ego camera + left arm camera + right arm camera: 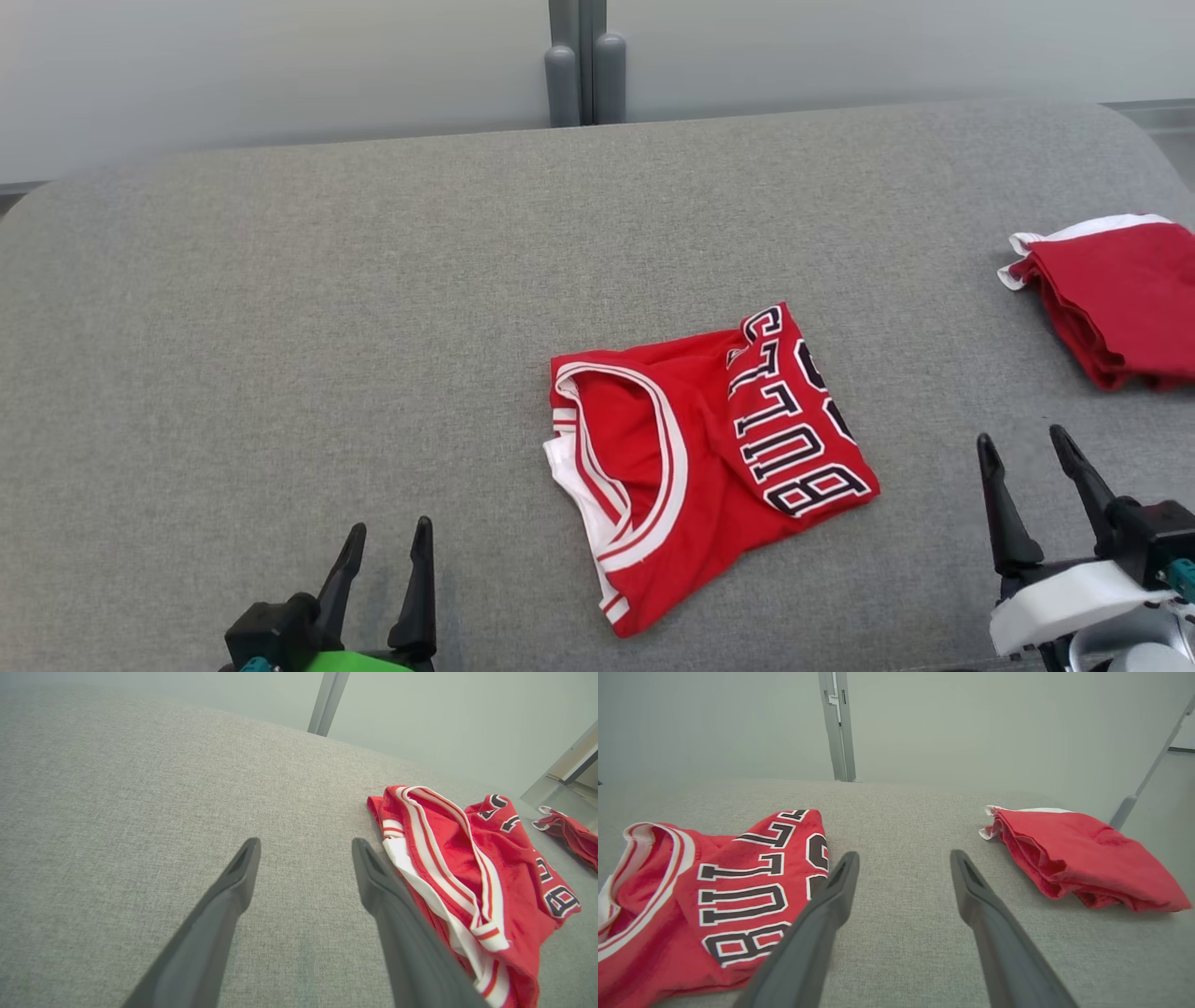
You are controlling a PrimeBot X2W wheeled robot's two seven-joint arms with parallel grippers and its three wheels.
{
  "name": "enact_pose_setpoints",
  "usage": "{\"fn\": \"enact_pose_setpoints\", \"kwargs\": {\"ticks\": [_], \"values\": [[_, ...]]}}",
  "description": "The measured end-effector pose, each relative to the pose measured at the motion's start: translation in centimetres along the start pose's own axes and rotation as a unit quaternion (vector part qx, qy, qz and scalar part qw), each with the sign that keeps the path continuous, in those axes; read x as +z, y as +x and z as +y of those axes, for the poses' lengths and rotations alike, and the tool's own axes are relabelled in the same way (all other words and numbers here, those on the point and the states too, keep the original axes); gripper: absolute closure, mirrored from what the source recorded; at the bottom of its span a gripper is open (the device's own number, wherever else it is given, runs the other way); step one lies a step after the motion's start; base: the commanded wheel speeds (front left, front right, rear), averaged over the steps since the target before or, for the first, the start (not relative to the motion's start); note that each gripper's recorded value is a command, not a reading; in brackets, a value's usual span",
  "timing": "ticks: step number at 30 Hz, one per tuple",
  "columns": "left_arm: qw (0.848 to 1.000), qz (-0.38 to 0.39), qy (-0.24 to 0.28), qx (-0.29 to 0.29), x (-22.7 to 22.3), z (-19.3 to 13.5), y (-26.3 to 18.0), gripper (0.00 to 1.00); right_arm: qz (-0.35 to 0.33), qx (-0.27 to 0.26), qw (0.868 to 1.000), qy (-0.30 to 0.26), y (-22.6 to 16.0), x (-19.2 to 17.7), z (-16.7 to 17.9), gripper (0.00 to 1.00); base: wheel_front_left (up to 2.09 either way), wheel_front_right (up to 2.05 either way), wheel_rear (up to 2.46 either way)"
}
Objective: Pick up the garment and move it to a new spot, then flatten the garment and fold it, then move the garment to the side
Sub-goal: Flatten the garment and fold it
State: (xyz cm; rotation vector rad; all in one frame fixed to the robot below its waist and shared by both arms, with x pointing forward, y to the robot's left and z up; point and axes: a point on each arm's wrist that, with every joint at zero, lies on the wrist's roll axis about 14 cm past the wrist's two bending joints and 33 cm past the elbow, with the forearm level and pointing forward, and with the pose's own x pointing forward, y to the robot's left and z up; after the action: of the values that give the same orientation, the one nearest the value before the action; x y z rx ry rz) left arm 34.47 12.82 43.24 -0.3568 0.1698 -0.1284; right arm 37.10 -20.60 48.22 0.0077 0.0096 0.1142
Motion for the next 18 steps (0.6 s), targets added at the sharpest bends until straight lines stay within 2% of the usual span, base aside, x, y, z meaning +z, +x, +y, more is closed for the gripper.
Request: {"fn": "enact_pose_setpoints", "kwargs": {"ticks": [11, 18], "values": [[1.000, -0.013, 0.017, 0.011, 0.7, 0.6, -1.3, 0.00, 0.030, -0.077, 0.996, 0.020, -4.6, -2.2, -2.6, 0.00, 0.00, 0.00, 0.00], [0.999, -0.021, 0.038, 0.032, 1.1, 2.2, -2.8, 0.00, 0.025, -0.067, 0.997, 0.015, -5.3, -2.0, -1.7, 0.00, 0.00, 0.00, 0.00]]}}
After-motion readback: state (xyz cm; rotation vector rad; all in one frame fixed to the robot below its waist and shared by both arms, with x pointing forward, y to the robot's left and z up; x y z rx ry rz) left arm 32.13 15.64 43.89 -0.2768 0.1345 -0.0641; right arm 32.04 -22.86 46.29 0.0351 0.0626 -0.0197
